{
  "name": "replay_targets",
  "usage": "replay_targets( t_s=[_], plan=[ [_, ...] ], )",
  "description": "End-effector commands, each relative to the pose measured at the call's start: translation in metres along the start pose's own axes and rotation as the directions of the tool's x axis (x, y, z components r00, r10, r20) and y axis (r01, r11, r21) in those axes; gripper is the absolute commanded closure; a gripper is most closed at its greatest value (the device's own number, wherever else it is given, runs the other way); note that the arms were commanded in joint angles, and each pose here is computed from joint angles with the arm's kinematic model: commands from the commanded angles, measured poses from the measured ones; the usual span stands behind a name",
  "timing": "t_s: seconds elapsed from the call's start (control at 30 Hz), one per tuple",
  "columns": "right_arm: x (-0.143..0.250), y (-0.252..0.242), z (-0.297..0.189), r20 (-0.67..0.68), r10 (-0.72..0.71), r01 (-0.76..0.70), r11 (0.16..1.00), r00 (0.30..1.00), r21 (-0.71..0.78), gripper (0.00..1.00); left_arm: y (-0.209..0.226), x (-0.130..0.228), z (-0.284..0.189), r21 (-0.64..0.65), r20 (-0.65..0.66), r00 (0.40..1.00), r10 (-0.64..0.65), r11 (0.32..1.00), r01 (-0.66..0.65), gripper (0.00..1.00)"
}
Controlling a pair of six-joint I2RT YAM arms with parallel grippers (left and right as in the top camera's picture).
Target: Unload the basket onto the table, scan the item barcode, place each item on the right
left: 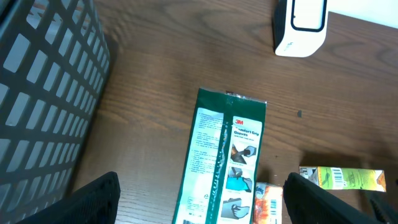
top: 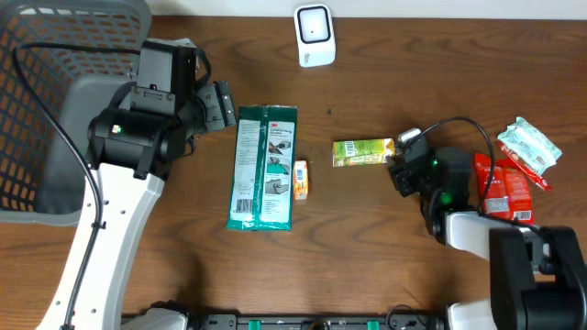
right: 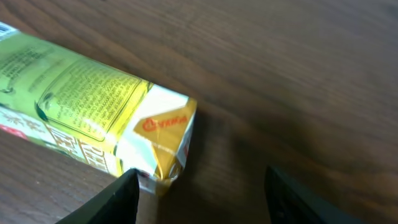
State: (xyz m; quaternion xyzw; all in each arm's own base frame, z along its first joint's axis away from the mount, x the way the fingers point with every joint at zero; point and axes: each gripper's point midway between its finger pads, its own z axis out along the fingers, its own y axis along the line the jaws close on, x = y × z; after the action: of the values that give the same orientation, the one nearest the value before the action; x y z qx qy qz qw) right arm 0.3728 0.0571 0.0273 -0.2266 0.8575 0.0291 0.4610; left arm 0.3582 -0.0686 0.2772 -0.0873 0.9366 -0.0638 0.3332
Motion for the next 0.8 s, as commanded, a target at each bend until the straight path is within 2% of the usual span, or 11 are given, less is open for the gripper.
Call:
replay_targets(
  t_s=[0.0,0.27,0.43,0.6,0.67,0.77],
  plan=[
    [0.010,-0.002,0.007,-0.011,-0.002,0.002,1.000,1.000,0.004,0.37,0.002,-0.002,0.000,-0.007,0.003,1.000,-0.005,1.000,0.005,0.16],
    [-0.014,-0.027,0.013,0.129,-0.006,-0.004,0.997,0.992,0.081,0.38,0.002,-0.002,0.000,-0.007,0.003,1.000,-0.005,1.000,0.005,0.16],
    [-0.024,-0.026,0.012,0.174,0.023,-0.027,0.999,0.984,0.018,0.36,0.002,-0.002,0.000,-0.007,0.003,1.000,-0.005,1.000,0.005,0.15],
    [-0.026,-0.038,0.009,0.194,0.056,-0.065,0.997,0.979,0.043,0.33,0.002,-0.002,0.000,-0.007,0.003,1.000,-0.005,1.000,0.005,0.15],
    [-0.028,-0.038,0.006,0.212,0.101,-0.104,0.995,0.972,0.002,0.30,0.002,-0.002,0.000,-0.007,0.003,1.000,-0.005,1.000,0.005,0.16],
    [-0.034,-0.028,-0.001,0.252,0.156,-0.123,0.982,0.955,-0.141,0.34,0.002,-0.002,0.000,-0.007,0.003,1.000,-0.005,1.000,0.005,0.15]
  ],
)
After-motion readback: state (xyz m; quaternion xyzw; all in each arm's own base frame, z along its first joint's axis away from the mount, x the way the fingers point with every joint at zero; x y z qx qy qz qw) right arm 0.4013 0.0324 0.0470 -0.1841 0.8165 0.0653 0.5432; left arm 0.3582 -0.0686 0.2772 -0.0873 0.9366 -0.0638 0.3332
